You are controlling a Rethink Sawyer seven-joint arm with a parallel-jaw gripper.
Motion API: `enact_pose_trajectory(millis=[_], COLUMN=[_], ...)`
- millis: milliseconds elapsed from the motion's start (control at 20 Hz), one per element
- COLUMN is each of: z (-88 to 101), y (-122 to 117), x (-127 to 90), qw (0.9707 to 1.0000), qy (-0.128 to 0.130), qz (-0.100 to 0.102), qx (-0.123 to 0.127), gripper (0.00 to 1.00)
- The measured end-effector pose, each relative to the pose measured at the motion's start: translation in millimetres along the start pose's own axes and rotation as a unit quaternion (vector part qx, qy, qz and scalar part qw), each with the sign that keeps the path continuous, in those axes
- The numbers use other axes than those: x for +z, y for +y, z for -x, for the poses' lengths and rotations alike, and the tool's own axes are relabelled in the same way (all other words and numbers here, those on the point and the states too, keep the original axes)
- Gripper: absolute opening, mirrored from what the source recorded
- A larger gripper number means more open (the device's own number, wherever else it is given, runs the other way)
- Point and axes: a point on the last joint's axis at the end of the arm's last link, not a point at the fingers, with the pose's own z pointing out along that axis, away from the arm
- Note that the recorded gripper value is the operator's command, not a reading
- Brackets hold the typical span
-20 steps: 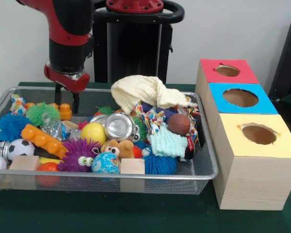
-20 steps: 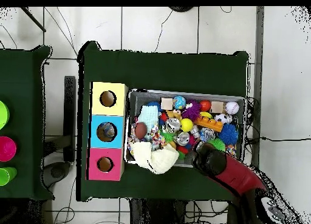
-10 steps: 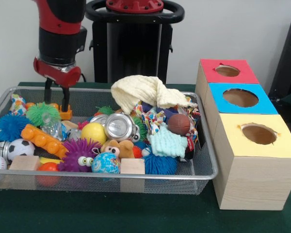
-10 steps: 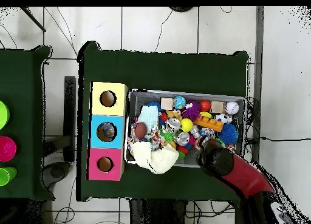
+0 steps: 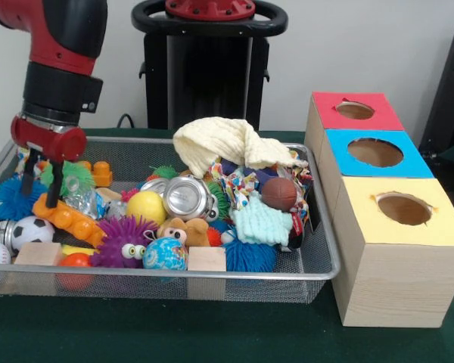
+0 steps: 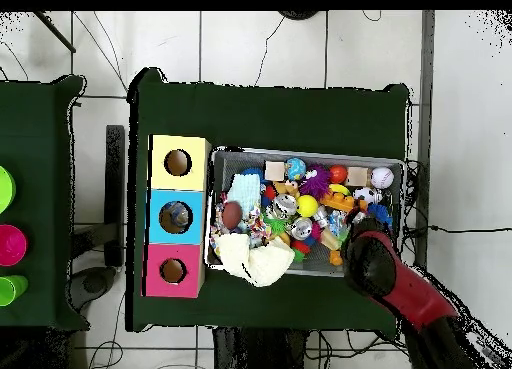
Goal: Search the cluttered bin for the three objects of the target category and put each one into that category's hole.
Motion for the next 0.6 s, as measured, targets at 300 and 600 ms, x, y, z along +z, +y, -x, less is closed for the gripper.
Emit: enact_pose_trajectory(millis=[300, 600], z=[-10.6, -11.5], y=[9.3, 16.6], x=[9.5, 9.8], qw=[0.9999, 0.9998], qy=[-0.003, -0.002], qz=[0.014, 0.021], qx=[0.003, 0.003], gripper=[1.00, 1.00])
